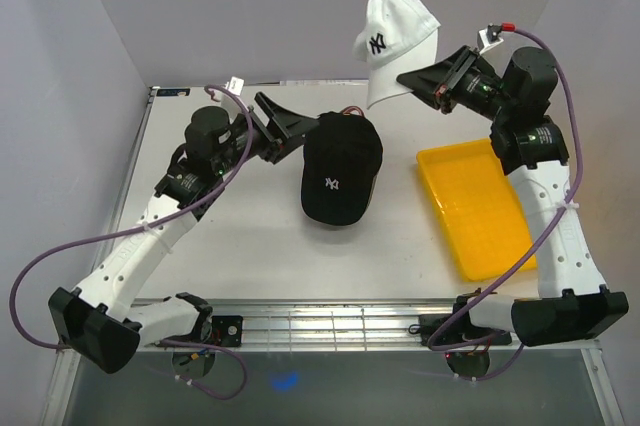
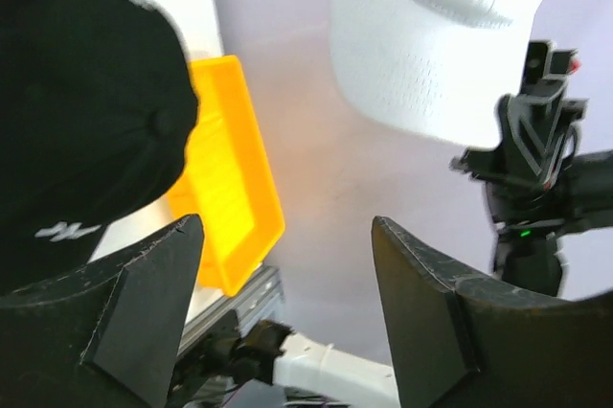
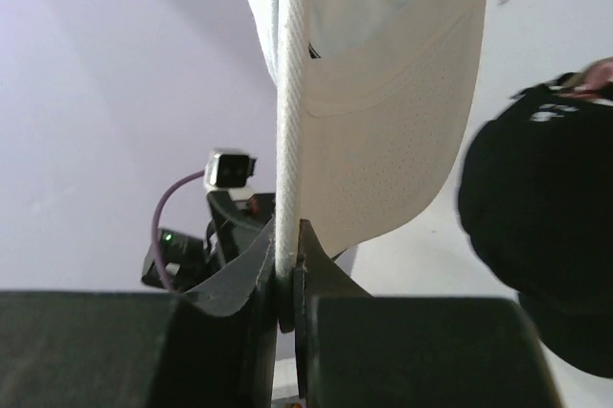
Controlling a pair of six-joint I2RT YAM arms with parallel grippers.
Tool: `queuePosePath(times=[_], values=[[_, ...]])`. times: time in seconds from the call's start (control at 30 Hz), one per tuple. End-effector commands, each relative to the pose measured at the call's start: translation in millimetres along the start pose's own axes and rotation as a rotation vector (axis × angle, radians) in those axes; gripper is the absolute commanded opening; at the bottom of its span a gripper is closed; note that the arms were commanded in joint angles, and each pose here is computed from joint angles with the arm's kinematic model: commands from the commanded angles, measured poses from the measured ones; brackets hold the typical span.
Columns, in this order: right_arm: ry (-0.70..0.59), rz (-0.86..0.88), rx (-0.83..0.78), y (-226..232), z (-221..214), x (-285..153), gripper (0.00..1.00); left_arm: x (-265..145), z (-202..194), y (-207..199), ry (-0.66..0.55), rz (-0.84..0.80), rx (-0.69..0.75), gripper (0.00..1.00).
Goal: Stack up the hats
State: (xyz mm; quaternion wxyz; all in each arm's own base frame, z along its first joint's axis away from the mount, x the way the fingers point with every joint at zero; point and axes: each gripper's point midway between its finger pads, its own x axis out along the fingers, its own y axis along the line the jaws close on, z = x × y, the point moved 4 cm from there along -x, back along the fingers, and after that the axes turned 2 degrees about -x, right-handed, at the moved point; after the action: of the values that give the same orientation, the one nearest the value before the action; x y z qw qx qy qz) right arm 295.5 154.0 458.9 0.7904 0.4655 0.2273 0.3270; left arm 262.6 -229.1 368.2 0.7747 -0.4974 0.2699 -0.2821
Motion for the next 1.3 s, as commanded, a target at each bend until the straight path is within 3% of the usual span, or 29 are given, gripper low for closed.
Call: queuePosePath(times=[0.0,0.27,1.03,1.13,1.27], values=[[-0.023,0.269,-0.011,64,-5,-5,0.08,2,23,-45,-0.039,-0.138,-0.02,0.81],[-0.028,0.429,0.12,82,-28,-2,0.08,17,43,-70,-0.067,-0.302,-0.097,0.88],[-0.116,0.556,0.43,47,-53,13,0.08,44,35,-69,-0.04,-0.305,-0.196,0.89],[-0.103,0.562,0.449,39,-58,15,0.08,47,38,-71,-0.046,-0.308,-0.203,0.86],[-0.095,0.548,0.464,29,-63,17,0.08,53,39,-71,-0.041,-0.304,-0.21,0.76]])
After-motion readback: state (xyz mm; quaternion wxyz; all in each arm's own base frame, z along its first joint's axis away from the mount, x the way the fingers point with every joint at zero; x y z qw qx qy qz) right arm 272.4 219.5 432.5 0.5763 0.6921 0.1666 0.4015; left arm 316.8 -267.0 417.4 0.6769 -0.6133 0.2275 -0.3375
